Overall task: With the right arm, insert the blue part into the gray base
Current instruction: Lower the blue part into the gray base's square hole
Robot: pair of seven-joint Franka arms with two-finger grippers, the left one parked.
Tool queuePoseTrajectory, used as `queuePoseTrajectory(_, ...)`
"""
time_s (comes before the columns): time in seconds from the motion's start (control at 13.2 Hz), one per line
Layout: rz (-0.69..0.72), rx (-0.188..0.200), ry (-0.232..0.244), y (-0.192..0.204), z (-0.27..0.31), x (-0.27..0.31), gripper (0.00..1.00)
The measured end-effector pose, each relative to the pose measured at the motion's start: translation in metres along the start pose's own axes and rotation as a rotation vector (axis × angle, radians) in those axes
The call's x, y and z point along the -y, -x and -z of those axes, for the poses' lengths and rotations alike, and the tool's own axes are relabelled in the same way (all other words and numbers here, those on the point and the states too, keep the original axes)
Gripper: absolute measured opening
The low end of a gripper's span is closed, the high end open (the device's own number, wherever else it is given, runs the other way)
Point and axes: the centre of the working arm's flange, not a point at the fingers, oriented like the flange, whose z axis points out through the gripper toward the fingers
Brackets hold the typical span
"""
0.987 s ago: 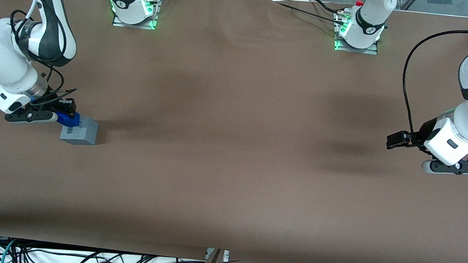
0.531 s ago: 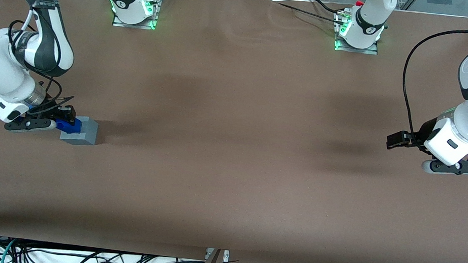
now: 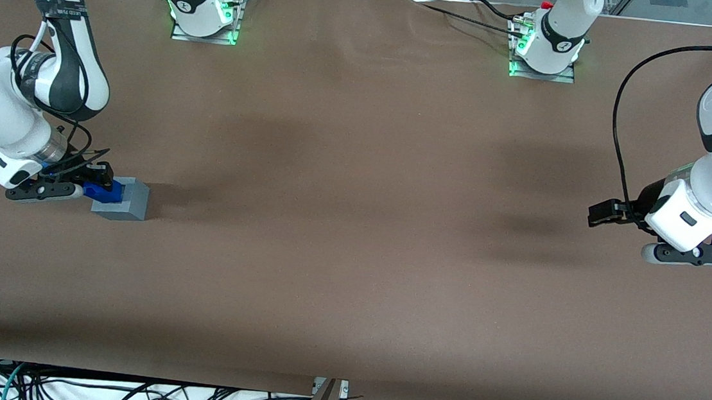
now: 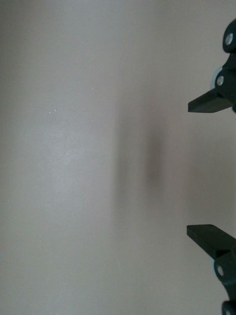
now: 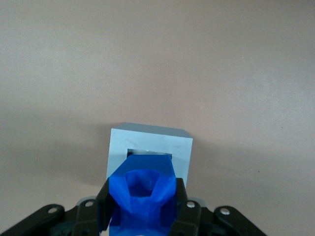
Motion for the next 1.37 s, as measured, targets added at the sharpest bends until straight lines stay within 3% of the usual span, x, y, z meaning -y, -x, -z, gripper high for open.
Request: queuePoseTrajectory(1.37, -0.031, -0.009, -0.020, -0.003, -0.016, -0.002, 0.50)
